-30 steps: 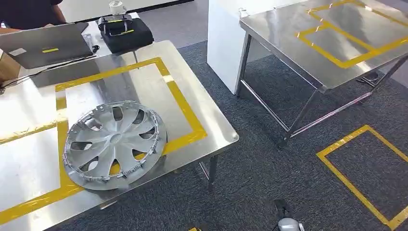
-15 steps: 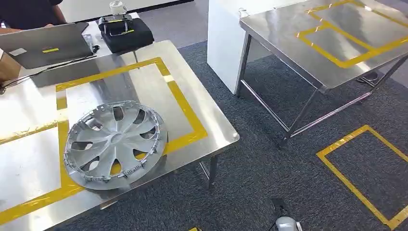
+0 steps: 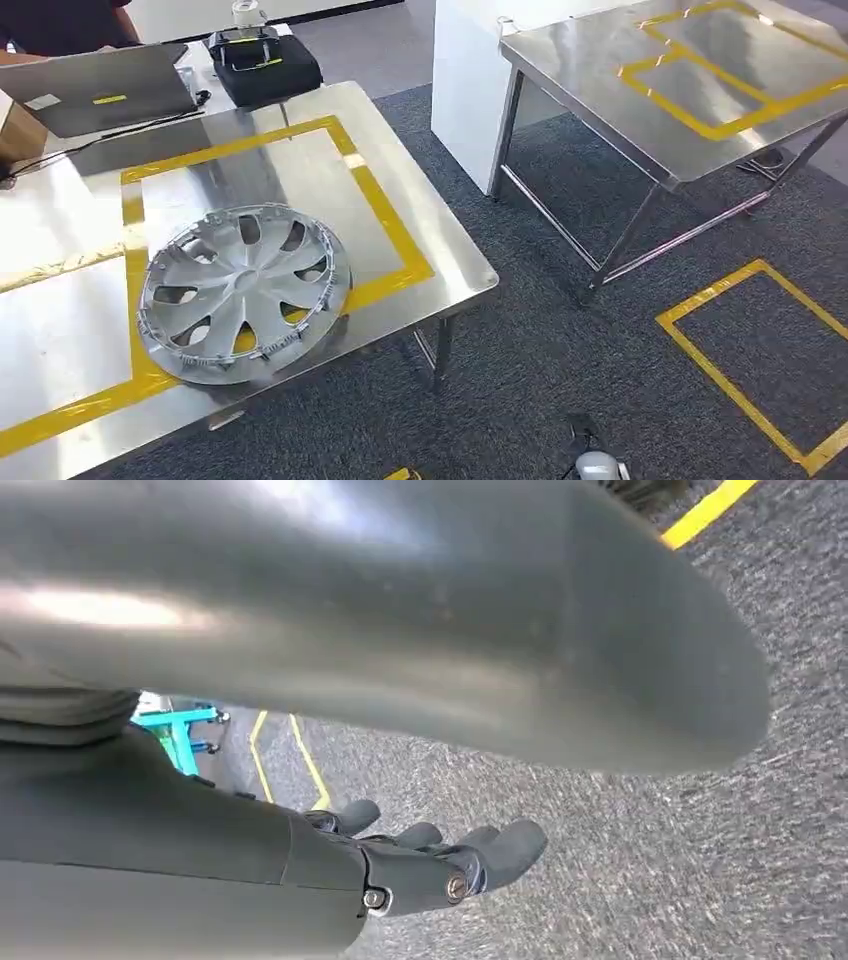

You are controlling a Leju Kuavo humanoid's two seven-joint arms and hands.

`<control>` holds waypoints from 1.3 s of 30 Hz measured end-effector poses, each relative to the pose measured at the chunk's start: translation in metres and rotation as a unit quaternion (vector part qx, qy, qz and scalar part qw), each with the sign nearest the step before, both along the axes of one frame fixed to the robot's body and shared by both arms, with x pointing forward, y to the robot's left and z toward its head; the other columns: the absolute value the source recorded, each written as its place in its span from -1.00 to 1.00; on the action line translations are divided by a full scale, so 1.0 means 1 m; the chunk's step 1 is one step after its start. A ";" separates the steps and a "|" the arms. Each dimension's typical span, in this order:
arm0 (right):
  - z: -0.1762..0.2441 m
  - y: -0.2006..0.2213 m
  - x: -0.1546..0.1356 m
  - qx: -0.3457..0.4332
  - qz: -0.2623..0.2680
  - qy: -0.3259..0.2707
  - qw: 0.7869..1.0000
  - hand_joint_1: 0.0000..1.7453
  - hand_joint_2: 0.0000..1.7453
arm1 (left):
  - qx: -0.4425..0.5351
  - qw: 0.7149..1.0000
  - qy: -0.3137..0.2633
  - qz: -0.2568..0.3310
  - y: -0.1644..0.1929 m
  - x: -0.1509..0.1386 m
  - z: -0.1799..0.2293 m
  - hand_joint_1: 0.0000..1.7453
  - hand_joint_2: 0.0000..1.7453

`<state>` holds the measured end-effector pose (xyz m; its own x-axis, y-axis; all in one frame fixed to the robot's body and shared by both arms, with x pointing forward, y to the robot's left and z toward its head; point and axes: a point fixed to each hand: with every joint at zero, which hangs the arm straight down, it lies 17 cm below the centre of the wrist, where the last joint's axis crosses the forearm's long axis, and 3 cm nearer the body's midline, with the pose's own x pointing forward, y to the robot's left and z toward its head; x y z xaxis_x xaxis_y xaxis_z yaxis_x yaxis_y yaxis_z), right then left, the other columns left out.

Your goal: Take the parts from the cabinet and place them on the table.

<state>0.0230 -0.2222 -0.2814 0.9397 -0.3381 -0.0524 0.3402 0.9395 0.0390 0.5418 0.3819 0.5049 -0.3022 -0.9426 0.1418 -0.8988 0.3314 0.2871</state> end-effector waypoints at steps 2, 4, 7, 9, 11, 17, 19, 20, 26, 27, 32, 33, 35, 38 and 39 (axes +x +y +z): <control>0.000 0.000 0.001 0.000 -0.001 0.000 1.000 -1.00 -1.00 | 0.000 1.000 -0.001 0.000 0.000 -0.001 0.001 -1.00 -1.00; 0.000 0.001 0.001 0.000 -0.002 -0.001 1.000 -1.00 -1.00 | 0.000 1.000 -0.002 -0.001 -0.002 0.000 0.002 -1.00 -1.00; 0.000 0.002 0.002 0.001 -0.004 -0.001 1.000 -1.00 -1.00 | 0.001 1.000 -0.001 0.000 -0.001 0.000 0.002 -1.00 -1.00; 0.000 0.002 0.002 0.002 -0.005 -0.001 1.000 -1.00 -1.00 | 0.001 1.000 -0.001 0.001 0.001 -0.001 0.002 -1.00 -1.00; 0.000 0.002 0.002 0.002 -0.005 -0.001 1.000 -1.00 -1.00 | 0.002 1.000 0.002 0.001 0.001 0.000 -0.002 -1.00 -1.00; 0.001 0.005 0.002 0.005 -0.005 -0.001 1.000 -1.00 -1.00 | -0.003 1.000 0.000 0.001 0.004 -0.002 -0.005 -1.00 -1.00; 0.001 0.006 0.002 0.006 -0.004 -0.002 1.000 -1.00 -1.00 | -0.002 1.000 -0.001 0.001 0.005 -0.003 -0.004 -1.00 -1.00; 0.001 0.006 0.002 0.006 -0.005 -0.002 1.000 -1.00 -1.00 | -0.003 1.000 -0.002 0.001 0.005 -0.004 -0.004 -1.00 -1.00; 0.001 0.007 0.002 0.007 -0.006 -0.002 1.000 -1.00 -1.00 | 0.005 1.000 0.001 -0.004 -0.002 -0.003 -0.007 -1.00 -1.00; 0.001 0.007 0.002 0.008 -0.005 -0.002 1.000 -1.00 -1.00 | 0.005 1.000 0.005 -0.004 -0.002 -0.003 -0.011 -1.00 -1.00; 0.001 0.007 0.004 0.010 0.004 -0.005 1.000 -1.00 -1.00 | -0.001 1.000 0.005 0.003 0.015 -0.010 -0.020 -1.00 -1.00; 0.001 0.007 0.004 0.010 0.007 -0.005 1.000 -1.00 -1.00 | -0.002 1.000 0.001 0.008 0.025 -0.014 -0.019 -1.00 -1.00; 0.001 0.008 -0.001 0.012 0.011 -0.002 1.000 -1.00 -1.00 | -0.007 1.000 -0.002 0.010 0.038 -0.018 -0.018 -1.00 -1.00; 0.001 0.008 -0.002 0.012 0.014 -0.002 1.000 -1.00 -1.00 | 0.000 1.000 0.004 0.020 0.055 -0.022 -0.024 -1.00 -1.00; 0.001 0.007 -0.002 0.011 0.015 -0.002 1.000 -1.00 -1.00 | 0.003 1.000 0.005 0.023 0.058 -0.022 -0.025 -1.00 -1.00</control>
